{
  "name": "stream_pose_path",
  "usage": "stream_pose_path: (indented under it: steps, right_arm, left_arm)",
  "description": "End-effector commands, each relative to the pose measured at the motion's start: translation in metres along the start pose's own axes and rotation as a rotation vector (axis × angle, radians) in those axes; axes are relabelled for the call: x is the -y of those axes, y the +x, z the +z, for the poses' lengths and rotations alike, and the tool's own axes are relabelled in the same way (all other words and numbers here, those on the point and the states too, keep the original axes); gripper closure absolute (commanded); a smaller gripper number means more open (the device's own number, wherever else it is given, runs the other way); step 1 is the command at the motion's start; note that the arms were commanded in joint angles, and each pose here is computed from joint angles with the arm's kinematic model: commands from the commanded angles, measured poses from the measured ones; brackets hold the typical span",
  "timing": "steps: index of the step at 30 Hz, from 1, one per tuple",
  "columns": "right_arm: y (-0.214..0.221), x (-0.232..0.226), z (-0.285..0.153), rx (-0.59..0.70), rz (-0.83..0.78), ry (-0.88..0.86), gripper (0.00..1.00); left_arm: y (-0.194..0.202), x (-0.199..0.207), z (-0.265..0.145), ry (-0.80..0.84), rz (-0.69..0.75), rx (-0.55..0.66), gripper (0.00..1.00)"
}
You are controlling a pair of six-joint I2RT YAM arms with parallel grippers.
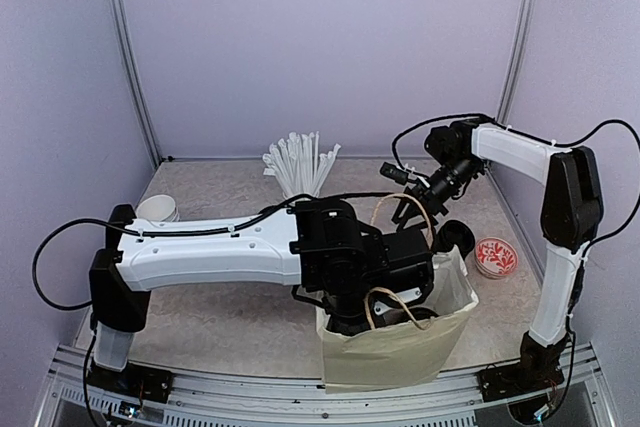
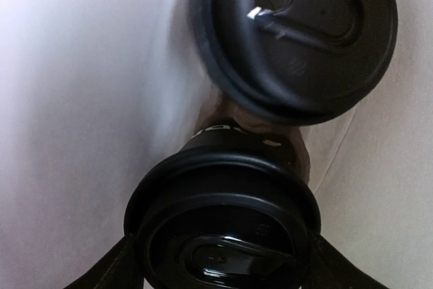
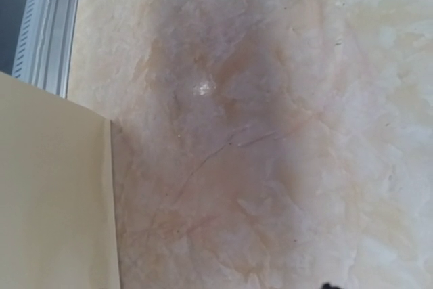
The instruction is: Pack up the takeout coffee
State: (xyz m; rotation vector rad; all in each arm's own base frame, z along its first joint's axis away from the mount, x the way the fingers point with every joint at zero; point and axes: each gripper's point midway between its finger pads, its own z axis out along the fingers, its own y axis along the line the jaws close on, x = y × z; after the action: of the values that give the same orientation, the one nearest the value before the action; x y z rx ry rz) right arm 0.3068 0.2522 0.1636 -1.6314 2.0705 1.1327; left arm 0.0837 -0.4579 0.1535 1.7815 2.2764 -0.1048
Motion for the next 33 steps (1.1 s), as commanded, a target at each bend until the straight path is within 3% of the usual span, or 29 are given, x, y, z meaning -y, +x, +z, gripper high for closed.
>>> stream_pose_path:
  steps: [1, 10, 18, 23, 33]
  right_arm:
    - [-0.007, -0.006, -0.012, 0.025, -0.007, 0.025, 0.35]
    - [-0.01, -0.003, -0.014, 0.024, -0.004, 0.035, 0.35]
    - [-0.017, -0.005, -0.019, 0.03, -0.009, 0.042, 0.35]
    - [-0.018, -0.006, -0.024, 0.026, -0.01, 0.056, 0.35]
    - [-0.023, -0.012, -0.036, 0.026, -0.006, 0.083, 0.35]
  left_arm:
    - [-0.01, -0.015, -0.015, -0.106, -0.001, 0.045, 0.21]
    - [-0.035, -0.038, -0.058, -0.222, -0.021, 0.188, 0.07]
    - [-0.051, -0.038, -0.092, -0.237, -0.022, 0.295, 0.05]
    - [-0.065, -0.034, -0.125, -0.219, -0.023, 0.402, 0.08]
    - [-0.086, -0.017, -0.205, -0.072, -0.033, 0.678, 0.24]
